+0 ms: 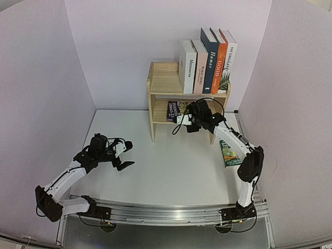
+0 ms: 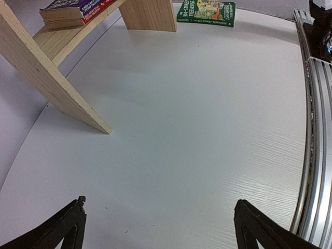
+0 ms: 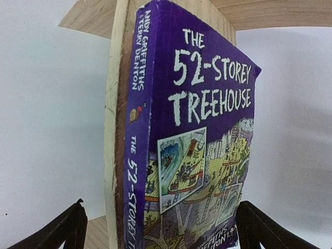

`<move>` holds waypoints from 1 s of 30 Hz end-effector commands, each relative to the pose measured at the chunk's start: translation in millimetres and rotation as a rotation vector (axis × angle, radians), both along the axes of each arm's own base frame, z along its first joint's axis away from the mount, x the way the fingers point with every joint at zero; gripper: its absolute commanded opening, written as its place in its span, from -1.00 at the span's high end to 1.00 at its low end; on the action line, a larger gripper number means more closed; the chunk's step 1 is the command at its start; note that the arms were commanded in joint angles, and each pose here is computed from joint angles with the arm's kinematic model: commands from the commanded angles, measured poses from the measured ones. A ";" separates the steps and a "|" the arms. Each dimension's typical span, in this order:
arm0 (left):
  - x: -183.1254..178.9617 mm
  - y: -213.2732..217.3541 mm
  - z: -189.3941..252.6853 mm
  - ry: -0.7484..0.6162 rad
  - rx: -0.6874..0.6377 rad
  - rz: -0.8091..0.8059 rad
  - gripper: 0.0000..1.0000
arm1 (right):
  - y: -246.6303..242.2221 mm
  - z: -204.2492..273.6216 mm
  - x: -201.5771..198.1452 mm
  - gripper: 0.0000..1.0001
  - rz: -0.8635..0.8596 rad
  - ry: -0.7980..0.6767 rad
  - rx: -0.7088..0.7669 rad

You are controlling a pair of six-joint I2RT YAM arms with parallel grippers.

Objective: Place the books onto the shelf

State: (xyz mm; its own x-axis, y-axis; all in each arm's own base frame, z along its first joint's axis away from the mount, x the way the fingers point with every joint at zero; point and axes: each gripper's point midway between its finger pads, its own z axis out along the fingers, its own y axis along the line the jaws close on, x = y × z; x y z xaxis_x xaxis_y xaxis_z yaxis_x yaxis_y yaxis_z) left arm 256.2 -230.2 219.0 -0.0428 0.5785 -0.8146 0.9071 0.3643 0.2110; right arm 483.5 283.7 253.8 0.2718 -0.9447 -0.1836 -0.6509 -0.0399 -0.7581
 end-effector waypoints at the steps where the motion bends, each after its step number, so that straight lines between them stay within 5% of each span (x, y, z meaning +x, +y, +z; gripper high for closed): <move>1: -1.6 0.2 -1.6 0.005 0.002 -0.004 -0.99 | -4.9 34.2 -7.0 -0.80 0.006 -0.032 0.056; 6: -0.4 1.3 -1.8 -0.001 0.006 0.004 -0.99 | -6.1 30.3 1.1 -0.35 -0.008 -0.024 0.066; 30: 0.6 3.6 -6.3 -0.004 0.024 0.010 -0.99 | -17.2 25.6 18.4 -0.17 -0.047 -0.011 0.089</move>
